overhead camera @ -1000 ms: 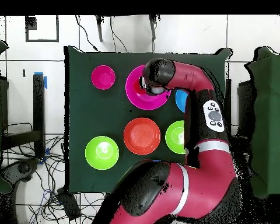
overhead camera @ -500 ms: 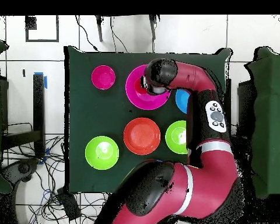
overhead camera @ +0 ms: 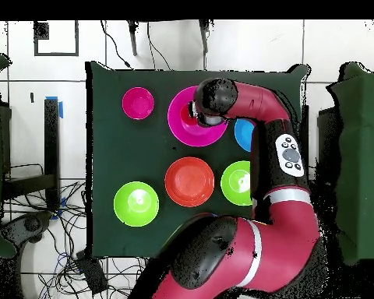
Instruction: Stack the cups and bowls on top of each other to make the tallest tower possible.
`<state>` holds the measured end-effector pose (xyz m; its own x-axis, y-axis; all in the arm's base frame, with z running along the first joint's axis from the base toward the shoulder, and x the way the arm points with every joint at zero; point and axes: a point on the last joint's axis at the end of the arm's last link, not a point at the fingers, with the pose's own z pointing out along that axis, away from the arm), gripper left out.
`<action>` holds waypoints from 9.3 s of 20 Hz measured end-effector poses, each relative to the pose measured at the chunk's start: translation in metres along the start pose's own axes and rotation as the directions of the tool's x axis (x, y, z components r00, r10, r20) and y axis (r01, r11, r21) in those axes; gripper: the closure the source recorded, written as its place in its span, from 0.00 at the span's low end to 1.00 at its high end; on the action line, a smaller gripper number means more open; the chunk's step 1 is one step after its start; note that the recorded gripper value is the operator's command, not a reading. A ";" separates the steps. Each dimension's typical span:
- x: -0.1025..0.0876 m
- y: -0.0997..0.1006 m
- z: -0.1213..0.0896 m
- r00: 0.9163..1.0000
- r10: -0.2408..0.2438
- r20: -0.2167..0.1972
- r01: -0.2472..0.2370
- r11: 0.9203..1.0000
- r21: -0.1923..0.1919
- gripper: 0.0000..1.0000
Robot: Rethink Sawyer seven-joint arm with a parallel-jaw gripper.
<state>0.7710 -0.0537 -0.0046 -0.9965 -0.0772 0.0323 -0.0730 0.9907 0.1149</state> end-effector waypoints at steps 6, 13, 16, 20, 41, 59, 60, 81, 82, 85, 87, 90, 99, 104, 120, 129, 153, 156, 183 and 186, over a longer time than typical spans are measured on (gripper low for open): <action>-0.001 -0.002 0.000 1.000 -0.008 0.005 0.008 1.000 -0.001 1.00; 0.002 -0.014 -0.001 1.000 -0.007 0.003 0.007 1.000 0.004 1.00; 0.004 -0.017 -0.001 1.000 -0.019 -0.001 0.019 1.000 0.009 1.00; 0.005 -0.022 -0.002 0.999 -0.049 -0.004 0.049 0.999 0.017 1.00; 0.017 -0.036 0.001 0.994 -0.094 -0.052 0.096 0.995 0.031 0.00; 0.024 -0.028 -0.035 0.982 -0.100 -0.161 0.101 0.995 -0.003 0.00; 0.023 -0.028 -0.037 0.982 -0.101 -0.161 0.102 0.995 -0.003 0.00; 0.029 -0.005 -0.059 0.976 -0.133 -0.172 0.131 0.991 -0.026 0.00; 0.033 -0.001 -0.060 0.974 -0.138 -0.179 0.135 0.990 -0.032 0.00; 0.043 0.011 -0.064 0.968 -0.153 -0.199 0.147 0.988 -0.046 0.00; 0.049 0.019 -0.067 0.964 -0.162 -0.209 0.155 0.987 -0.052 0.00; 0.059 0.031 -0.071 0.958 -0.178 -0.225 0.168 0.984 -0.062 0.00; 0.083 0.081 -0.084 0.933 -0.243 -0.267 0.231 0.970 -0.079 0.00; 0.090 0.105 -0.089 0.922 -0.270 -0.277 0.256 0.963 -0.088 0.00; 0.121 0.167 -0.080 0.908 -0.308 -0.285 0.297 0.951 -0.082 0.00; 0.121 0.193 -0.073 0.925 -0.275 -0.261 0.271 0.961 -0.053 0.00; 0.128 0.191 -0.063 0.945 -0.225 -0.239 0.227 0.974 -0.019 0.00; 0.130 0.185 -0.062 0.946 -0.216 -0.242 0.219 0.976 -0.014 0.00; 0.249 0.089 -0.117 0.997 -0.027 -0.069 0.029 0.999 0.025 0.00; 0.276 0.078 -0.127 0.998 0.005 -0.058 -0.003 0.999 0.035 0.00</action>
<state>0.4950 -0.0122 0.1391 -0.9928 -0.0789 0.0905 -0.0718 0.9942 0.0798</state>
